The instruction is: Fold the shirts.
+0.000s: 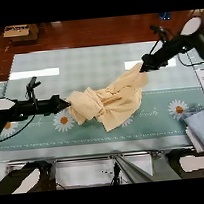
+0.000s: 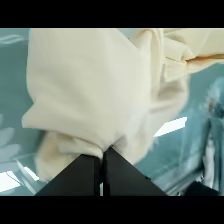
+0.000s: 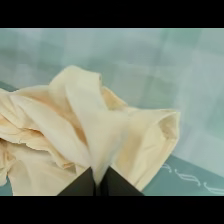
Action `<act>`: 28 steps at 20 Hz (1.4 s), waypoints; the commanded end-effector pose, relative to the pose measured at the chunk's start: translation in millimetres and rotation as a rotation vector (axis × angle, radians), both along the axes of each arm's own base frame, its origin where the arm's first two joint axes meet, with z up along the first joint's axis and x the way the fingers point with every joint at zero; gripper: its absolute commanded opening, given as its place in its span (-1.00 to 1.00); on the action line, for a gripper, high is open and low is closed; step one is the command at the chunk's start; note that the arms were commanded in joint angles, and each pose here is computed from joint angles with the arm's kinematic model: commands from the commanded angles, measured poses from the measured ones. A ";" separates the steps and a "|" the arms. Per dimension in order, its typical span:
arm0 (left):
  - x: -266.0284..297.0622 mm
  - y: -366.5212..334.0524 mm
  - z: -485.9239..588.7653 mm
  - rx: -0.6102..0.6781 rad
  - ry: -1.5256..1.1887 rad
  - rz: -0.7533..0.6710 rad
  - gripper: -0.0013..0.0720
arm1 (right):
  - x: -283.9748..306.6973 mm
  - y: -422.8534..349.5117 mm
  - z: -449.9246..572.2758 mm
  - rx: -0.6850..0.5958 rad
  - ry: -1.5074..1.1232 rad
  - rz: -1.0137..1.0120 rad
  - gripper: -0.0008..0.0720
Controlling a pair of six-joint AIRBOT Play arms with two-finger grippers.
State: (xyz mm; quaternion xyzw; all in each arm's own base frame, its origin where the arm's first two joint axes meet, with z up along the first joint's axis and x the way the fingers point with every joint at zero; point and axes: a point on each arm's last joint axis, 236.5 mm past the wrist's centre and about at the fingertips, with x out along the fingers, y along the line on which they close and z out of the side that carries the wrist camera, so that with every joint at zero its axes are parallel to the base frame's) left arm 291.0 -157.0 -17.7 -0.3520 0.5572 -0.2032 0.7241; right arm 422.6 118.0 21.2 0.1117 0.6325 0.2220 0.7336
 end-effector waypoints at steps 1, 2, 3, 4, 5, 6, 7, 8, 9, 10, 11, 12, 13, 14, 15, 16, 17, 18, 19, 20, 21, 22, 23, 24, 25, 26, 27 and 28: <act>8.3 14.2 -35.9 0.044 0.053 0.075 -0.85 | 18.6 6.6 -43.7 0.005 0.042 -0.052 -0.90; 10.7 17.7 -35.4 0.044 0.050 0.082 -0.43 | 20.3 6.3 -42.2 0.004 0.031 -0.051 -0.90; 14.1 22.2 -30.0 0.036 0.044 0.089 0.30 | 20.9 5.7 -40.0 0.003 0.020 -0.042 -0.90; 17.2 28.1 -17.2 0.006 0.049 0.088 1.00 | 20.3 5.5 -36.5 0.002 0.011 -0.030 -0.90; 19.2 34.8 -0.1 -0.030 0.053 0.075 1.00 | 19.4 5.5 -32.5 0.001 0.001 -0.018 -0.90; 22.5 45.7 22.6 -0.064 0.043 0.063 0.96 | 19.2 5.5 -27.8 0.000 -0.013 -0.008 -0.90; 28.2 60.2 46.3 -0.079 0.010 0.068 0.62 | 19.2 5.3 -23.2 -0.001 -0.026 -0.003 -0.90; 33.7 77.9 72.9 -0.084 -0.030 0.097 0.40 | 19.2 5.1 -18.1 -0.003 -0.041 0.002 -0.90; 35.3 92.0 95.3 -0.083 -0.063 0.138 0.40 | 19.2 4.2 -13.1 -0.007 -0.056 0.009 -0.90; 31.1 98.5 113.9 -0.076 -0.098 0.171 0.40 | 19.3 4.0 -8.9 -0.009 -0.070 0.015 -0.90; 21.0 94.5 122.2 -0.062 -0.121 0.163 0.41 | 19.8 3.4 -6.0 -0.012 -0.081 0.017 -0.90; 5.9 81.7 122.3 -0.059 -0.122 0.135 0.47 | 21.6 3.2 -4.4 -0.013 -0.093 0.017 -0.90; -9.9 66.1 114.8 -0.074 -0.084 0.126 0.70 | 22.5 3.3 -4.1 -0.013 -0.097 0.015 -0.90; -23.4 49.9 102.5 -0.092 -0.042 0.117 0.78 | 23.3 3.3 -3.9 -0.013 -0.100 0.013 -0.90; -34.9 33.5 87.8 -0.108 -0.002 0.110 0.78 | 24.3 3.3 -3.6 -0.012 -0.104 0.010 -0.90; -46.5 13.7 71.3 -0.132 0.046 0.099 0.92 | 24.3 3.3 -3.6 -0.012 -0.104 0.010 -0.90; -57.1 -5.4 56.5 -0.157 0.091 0.085 0.92 | 24.3 3.2 -3.6 -0.012 -0.103 0.010 -0.90; -65.1 -24.2 41.8 -0.168 0.116 0.071 0.92 | 24.2 3.3 -3.6 -0.012 -0.103 0.011 -0.90; -68.9 -38.0 29.8 -0.165 0.130 0.074 0.92 | 24.3 3.2 -3.6 -0.012 -0.104 0.011 -0.90; -68.9 -49.5 19.4 -0.150 0.132 0.087 0.92 | 24.2 3.2 -3.7 -0.012 -0.104 0.011 -0.90; -66.9 -59.8 11.7 -0.135 0.131 0.097 0.92 | 24.4 3.1 -3.7 -0.013 -0.104 0.011 -0.90; -66.3 -70.2 5.1 -0.129 0.137 0.100 0.92 | 24.4 3.0 -3.7 -0.013 -0.105 0.011 -0.90; -70.2 -81.7 -4.3 -0.127 0.166 0.090 0.92 | 24.8 3.1 -3.6 -0.013 -0.107 0.013 -0.90; -78.7 -91.3 -17.7 -0.111 0.210 0.067 0.92 | 25.0 2.8 -3.7 -0.014 -0.108 0.013 -0.90; -85.2 -96.7 -32.3 -0.086 0.251 0.051 0.92 | 25.0 2.6 -3.9 -0.016 -0.109 0.013 -0.90; -87.0 -99.5 -46.3 -0.064 0.285 0.052 0.92 | 25.1 2.2 -4.0 -0.018 -0.111 0.018 -0.90; -83.1 -101.3 -55.4 -0.055 0.299 0.067 0.92 | 25.0 2.2 -4.0 -0.019 -0.112 0.020 -0.90; -76.4 -103.5 -61.7 -0.052 0.297 0.076 0.92 | 24.8 2.4 -4.0 -0.018 -0.111 0.021 -0.90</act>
